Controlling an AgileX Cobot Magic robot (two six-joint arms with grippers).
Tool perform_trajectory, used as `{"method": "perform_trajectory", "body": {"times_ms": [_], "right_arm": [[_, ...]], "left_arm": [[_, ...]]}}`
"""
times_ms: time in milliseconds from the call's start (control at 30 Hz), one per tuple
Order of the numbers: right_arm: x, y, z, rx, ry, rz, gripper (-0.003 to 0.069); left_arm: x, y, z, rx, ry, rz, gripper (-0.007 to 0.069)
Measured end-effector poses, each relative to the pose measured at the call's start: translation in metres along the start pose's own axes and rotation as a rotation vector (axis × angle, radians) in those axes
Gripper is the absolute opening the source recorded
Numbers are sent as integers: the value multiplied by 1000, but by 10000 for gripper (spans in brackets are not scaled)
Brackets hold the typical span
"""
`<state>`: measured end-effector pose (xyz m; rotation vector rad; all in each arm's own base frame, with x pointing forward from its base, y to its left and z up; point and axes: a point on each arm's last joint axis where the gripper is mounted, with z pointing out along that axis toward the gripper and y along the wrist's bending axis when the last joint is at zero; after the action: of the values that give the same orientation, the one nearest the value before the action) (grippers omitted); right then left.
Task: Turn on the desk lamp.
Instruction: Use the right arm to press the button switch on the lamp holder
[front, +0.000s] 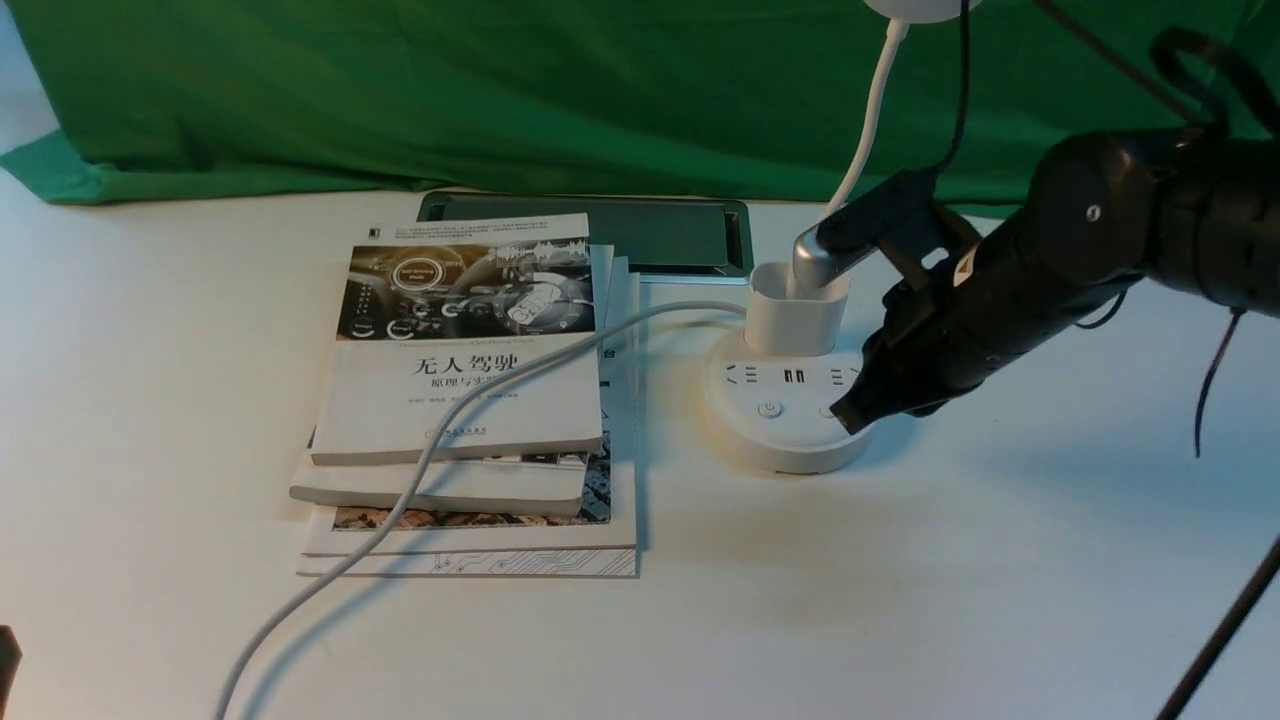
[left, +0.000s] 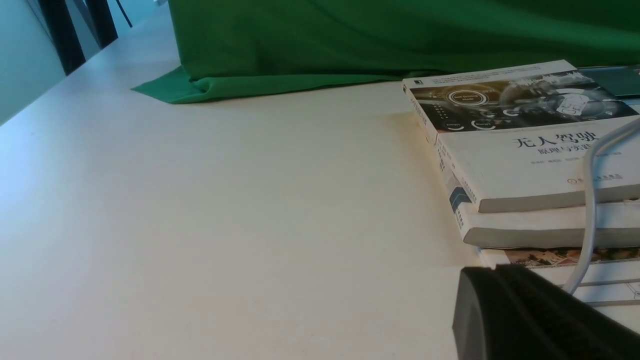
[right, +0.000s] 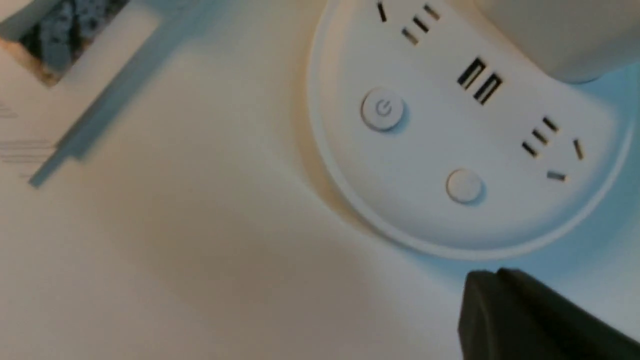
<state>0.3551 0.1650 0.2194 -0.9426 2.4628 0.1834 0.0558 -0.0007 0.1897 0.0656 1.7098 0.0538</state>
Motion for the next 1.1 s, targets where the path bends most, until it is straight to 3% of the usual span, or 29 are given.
{"method": "perform_trajectory", "body": {"times_ms": [267, 1100], "right_arm": [[-2, -7, 35, 38, -50, 33, 30], [-2, -1, 53, 33, -44, 22, 30]], "left_arm": [[0, 0, 0, 0, 0, 0, 21], [0, 0, 0, 0, 0, 0, 21]]}}
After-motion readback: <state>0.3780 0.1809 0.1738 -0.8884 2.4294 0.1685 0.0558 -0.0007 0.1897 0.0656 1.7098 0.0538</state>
